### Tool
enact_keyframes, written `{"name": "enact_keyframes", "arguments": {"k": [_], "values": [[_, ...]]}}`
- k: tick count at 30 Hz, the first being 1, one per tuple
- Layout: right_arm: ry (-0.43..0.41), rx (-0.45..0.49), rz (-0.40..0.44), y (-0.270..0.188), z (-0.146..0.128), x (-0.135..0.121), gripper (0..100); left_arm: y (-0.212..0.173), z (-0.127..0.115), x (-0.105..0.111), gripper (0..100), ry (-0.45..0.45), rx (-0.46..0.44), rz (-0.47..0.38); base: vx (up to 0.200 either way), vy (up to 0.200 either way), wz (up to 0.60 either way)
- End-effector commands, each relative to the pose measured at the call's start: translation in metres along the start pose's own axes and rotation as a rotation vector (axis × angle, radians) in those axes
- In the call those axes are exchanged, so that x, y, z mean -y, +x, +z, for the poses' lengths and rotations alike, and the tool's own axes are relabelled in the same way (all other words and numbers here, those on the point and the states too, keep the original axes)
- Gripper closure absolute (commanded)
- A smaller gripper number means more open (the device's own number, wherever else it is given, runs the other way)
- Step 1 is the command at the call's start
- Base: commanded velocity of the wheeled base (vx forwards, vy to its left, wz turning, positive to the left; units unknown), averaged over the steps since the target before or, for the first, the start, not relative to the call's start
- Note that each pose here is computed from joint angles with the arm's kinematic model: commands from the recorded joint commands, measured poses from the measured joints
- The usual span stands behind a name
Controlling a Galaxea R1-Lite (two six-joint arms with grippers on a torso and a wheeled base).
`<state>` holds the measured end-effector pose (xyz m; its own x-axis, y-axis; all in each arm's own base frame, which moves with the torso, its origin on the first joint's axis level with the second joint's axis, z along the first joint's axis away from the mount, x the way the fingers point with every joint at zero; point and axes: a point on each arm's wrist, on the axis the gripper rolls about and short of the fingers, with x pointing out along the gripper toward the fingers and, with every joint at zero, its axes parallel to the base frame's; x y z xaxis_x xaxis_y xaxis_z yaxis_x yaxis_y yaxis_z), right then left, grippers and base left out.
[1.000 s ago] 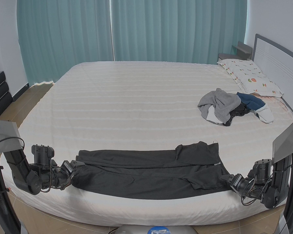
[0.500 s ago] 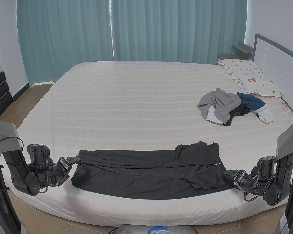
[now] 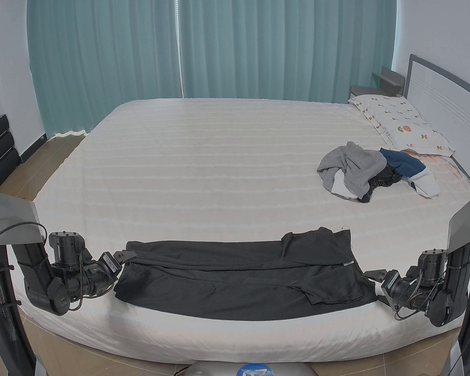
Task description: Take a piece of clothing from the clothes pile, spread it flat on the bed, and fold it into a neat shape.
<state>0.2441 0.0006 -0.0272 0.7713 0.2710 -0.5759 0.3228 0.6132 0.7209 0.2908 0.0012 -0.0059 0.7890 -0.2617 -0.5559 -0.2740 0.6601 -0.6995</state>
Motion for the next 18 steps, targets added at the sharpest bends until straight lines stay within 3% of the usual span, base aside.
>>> {"name": "enact_keyframes", "arguments": {"k": [1,7,8,14,18], "values": [[0.001,0.005,0.002,0.001,0.000,0.001,0,0.005,-0.004,-0.005,0,0.006,-0.021,0.015,0.000,0.000,0.00],[0.000,0.003,0.002,0.001,0.000,0.001,0,0.006,-0.005,-0.006,0,0.018,-0.026,0.019,0.000,0.000,0.00],[0.000,0.003,0.002,0.001,0.000,0.001,0,0.007,-0.006,-0.007,100,0.028,-0.030,0.023,0.000,0.000,0.00],[0.000,0.003,0.002,0.001,0.000,0.001,0,0.007,-0.013,-0.021,100,0.109,-0.049,0.090,0.000,0.000,0.00],[0.000,0.003,0.002,0.001,0.000,0.001,0,0.003,-0.012,-0.025,100,0.107,-0.033,0.120,0.000,0.000,0.00]]}}
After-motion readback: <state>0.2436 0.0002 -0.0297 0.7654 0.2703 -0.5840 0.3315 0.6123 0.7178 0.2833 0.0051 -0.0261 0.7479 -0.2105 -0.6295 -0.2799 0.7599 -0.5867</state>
